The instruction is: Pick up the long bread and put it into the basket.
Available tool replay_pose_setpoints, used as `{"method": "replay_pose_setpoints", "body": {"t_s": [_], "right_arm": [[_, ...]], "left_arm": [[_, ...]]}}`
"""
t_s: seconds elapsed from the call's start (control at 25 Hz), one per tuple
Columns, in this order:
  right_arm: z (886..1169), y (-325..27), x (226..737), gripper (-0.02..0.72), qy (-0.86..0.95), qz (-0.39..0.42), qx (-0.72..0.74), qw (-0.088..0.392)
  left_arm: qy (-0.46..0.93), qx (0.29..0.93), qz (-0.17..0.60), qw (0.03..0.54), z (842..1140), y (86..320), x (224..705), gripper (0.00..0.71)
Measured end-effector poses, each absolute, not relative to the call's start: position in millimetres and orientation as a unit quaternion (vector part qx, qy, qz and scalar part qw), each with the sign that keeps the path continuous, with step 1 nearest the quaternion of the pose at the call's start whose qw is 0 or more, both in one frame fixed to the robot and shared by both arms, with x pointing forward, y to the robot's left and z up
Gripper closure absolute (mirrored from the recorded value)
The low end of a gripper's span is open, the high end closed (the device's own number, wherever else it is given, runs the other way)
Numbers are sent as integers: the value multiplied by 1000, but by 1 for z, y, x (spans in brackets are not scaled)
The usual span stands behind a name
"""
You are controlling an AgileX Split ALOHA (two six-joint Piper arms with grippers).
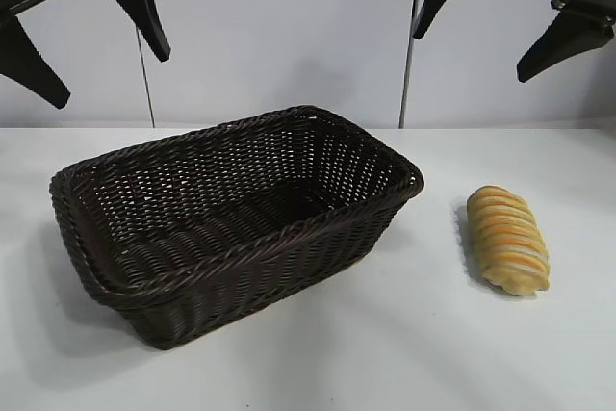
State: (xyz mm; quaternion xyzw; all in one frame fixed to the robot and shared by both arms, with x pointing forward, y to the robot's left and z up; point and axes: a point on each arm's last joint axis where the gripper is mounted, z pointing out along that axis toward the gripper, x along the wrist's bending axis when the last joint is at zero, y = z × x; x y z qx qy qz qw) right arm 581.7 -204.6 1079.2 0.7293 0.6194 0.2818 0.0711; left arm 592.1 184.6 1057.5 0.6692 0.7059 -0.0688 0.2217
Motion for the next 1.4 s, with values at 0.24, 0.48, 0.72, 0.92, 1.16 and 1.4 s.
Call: {"method": "replay_pose_setpoints", "body": {"t_s": [0.24, 0.48, 0.72, 0.92, 1.16, 1.4], "right_arm": [[1079, -205, 582, 8, 619, 282, 729, 71], [1079, -205, 582, 8, 619, 282, 729, 71], [1079, -205, 582, 8, 619, 282, 729, 71], [1079, -205, 582, 8, 619, 282, 729, 71], [1079, -205, 582, 8, 619, 282, 729, 71], [1079, -205, 582, 8, 619, 282, 729, 71]], "left_arm": [[706, 669, -69, 222, 1057, 185, 592, 41], [706, 669, -69, 222, 1057, 185, 592, 41], [706, 669, -69, 222, 1057, 185, 592, 41], [706, 669, -68, 222, 1058, 185, 592, 41], [706, 663, -54, 241, 1059, 184, 597, 41], [707, 667, -45, 230, 1059, 187, 595, 41]]}}
